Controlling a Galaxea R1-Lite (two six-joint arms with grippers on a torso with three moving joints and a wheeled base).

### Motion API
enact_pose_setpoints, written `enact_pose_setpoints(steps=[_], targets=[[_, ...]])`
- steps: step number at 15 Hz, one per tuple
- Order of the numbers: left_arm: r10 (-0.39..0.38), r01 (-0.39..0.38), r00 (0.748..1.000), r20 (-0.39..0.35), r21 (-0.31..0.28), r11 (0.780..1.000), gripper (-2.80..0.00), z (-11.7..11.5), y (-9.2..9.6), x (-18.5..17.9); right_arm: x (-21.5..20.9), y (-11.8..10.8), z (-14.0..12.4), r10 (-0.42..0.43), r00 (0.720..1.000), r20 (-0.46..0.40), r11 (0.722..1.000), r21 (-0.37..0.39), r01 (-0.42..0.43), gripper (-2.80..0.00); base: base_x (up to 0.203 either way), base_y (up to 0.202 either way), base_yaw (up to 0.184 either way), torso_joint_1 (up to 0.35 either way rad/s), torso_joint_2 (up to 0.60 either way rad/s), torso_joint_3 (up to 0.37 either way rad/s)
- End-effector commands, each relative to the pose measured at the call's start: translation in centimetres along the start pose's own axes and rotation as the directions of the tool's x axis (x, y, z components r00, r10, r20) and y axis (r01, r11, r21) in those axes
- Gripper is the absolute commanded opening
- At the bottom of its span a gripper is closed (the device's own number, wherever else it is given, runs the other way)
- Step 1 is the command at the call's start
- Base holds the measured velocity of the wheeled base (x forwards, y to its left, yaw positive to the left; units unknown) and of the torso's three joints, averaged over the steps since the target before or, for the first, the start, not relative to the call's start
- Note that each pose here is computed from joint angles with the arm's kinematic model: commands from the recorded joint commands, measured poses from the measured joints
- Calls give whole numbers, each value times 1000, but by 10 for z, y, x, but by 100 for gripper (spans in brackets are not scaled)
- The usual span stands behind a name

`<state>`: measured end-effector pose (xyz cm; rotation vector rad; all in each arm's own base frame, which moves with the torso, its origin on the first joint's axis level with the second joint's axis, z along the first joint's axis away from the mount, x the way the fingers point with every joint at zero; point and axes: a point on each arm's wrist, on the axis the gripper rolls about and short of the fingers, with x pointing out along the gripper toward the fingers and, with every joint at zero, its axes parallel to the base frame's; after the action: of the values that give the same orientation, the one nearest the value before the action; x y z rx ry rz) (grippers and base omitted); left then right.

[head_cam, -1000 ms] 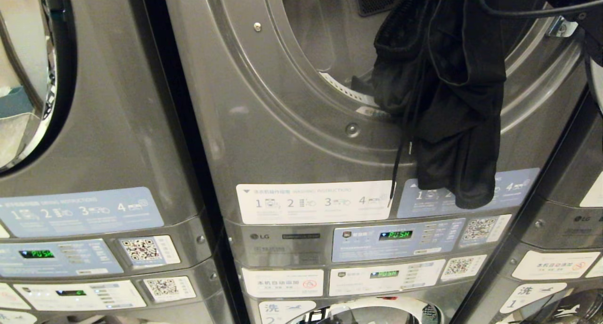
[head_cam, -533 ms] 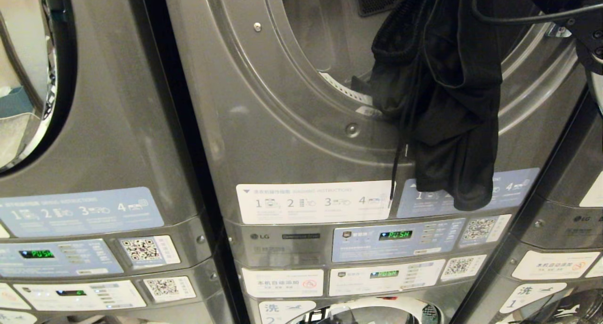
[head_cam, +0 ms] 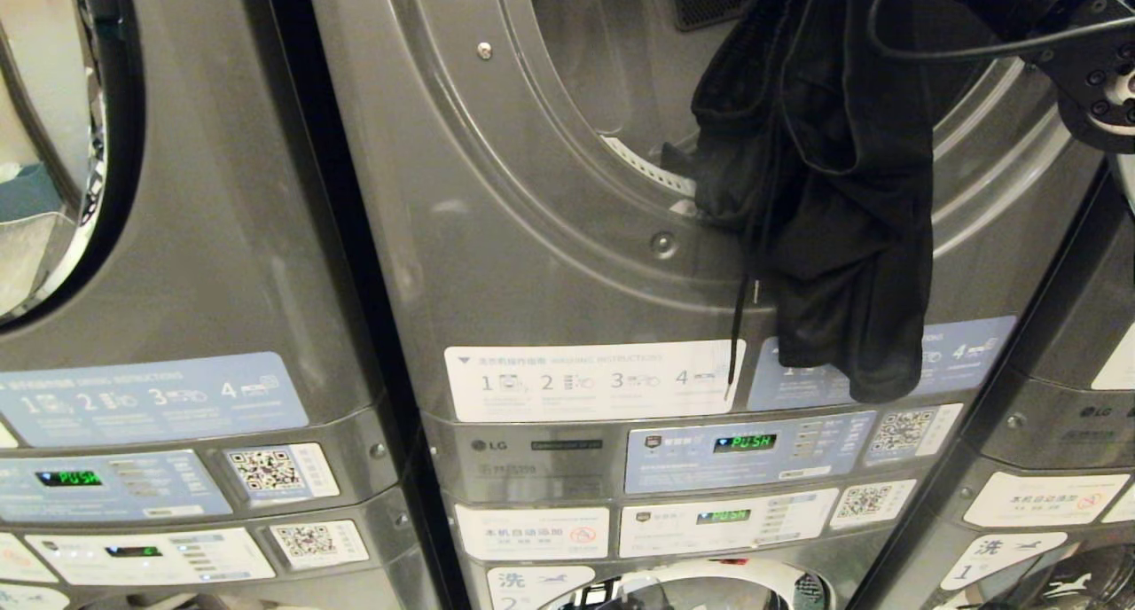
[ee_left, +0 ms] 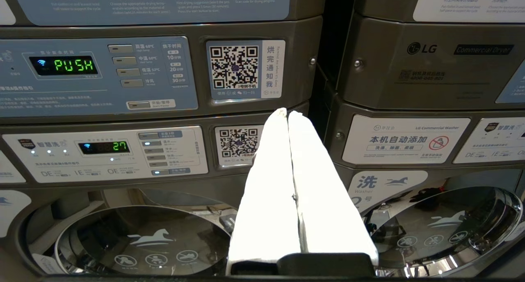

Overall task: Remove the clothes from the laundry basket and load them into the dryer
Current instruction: Put the clothes in the dryer

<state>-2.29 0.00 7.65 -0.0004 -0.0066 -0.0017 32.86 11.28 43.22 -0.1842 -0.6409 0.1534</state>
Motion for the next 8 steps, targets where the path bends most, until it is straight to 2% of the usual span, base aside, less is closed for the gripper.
enact_pose_setpoints(steps=[1, 6, 8], targets=[[2, -2, 1000, 1, 0, 1000, -280, 0, 0, 0, 1, 1, -2, 0, 1000, -1, 1000, -2, 0, -280, 0, 0, 0, 0, 0, 0], [2, -2, 1000, 1, 2, 1000, -280, 0, 0, 0, 2, 2, -6, 3, 1000, -8, 1000, -2, -3, -280, 0, 0, 0, 0, 0, 0], [2, -2, 1000, 1, 0, 1000, -280, 0, 0, 0, 2, 4, -6, 6, 1000, -7, 1000, 1, -6, -280, 96, 0, -2, -5, -1, -2]])
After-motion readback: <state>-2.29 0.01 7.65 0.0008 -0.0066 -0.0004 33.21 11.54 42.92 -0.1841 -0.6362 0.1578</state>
